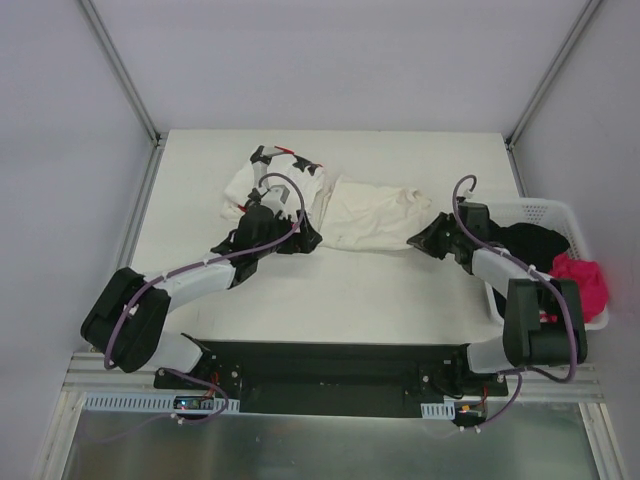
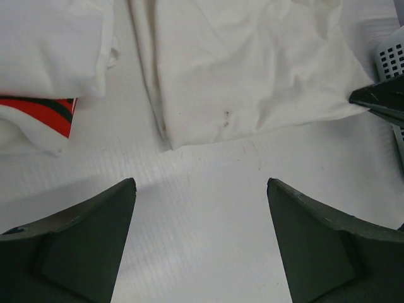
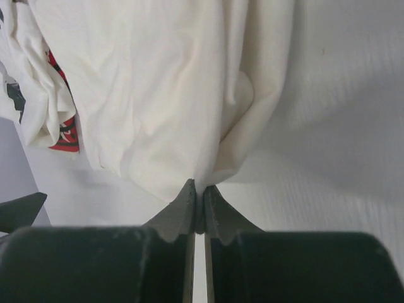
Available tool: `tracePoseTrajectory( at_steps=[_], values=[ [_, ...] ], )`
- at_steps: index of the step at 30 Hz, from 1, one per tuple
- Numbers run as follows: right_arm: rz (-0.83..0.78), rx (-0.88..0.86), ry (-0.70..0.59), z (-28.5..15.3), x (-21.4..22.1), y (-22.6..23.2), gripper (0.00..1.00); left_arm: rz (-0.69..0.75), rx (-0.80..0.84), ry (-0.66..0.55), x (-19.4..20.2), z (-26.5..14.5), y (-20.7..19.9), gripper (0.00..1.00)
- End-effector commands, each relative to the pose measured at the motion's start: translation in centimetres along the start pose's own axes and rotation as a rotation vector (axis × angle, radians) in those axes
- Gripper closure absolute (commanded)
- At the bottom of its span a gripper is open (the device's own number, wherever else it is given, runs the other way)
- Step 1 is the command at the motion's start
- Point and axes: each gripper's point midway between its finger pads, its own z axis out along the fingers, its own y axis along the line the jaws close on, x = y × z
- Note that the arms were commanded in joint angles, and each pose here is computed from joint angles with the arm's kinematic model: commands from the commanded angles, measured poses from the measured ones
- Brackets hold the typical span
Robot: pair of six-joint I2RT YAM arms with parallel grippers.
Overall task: Fold and stack the t-shirts
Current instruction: Put the neatly folded tshirt into the corner of the board with both arms
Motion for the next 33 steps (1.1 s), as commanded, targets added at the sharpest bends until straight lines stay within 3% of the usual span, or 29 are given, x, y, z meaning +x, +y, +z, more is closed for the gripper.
tracePoseTrajectory(
  at_steps=[1, 12, 15, 16, 18, 27, 31, 33],
  values=[
    [-0.056, 0.063, 0.009, -3.6, 2.0, -0.9, 0.94, 0.006, -0.032, -0.022, 0.4, -1.6, 0.3, 0.16],
    [-0.095, 0.113, 0.08, -8.9, 7.5, -3.4, 0.92, -0.001, -0.041, -0.051, 0.2, -4.4, 0.1, 0.16],
    [-0.108, 0.126, 0.074, -9.7, 7.6, -3.5, 0.83, 0.009, -0.035, -0.054, -0.1, -4.3, -0.1, 0.16],
    [-0.112, 0.135, 0.067, -9.9, 7.5, -3.5, 0.75, 0.021, -0.033, -0.042, 0.1, -4.0, -0.1, 0.16],
    [-0.112, 0.15, 0.067, -10.4, 7.3, -3.4, 0.71, 0.041, -0.012, -0.03, -0.2, -3.6, -0.7, 0.15],
    [-0.142, 0.129, 0.055, -11.0, 5.7, -1.6, 0.63, 0.081, 0.094, 0.065, -0.9, 2.3, -3.0, 0.14],
    [-0.18, 0.16, 0.034, -11.7, 5.0, -1.7, 0.38, 0.027, 0.19, 0.146, 0.6, 5.4, -4.2, 0.15],
    [-0.191, 0.16, 0.024, -11.9, 4.9, -1.7, 0.31, 0.027, 0.237, 0.149, 0.1, 6.2, -5.2, 0.15]
  ],
)
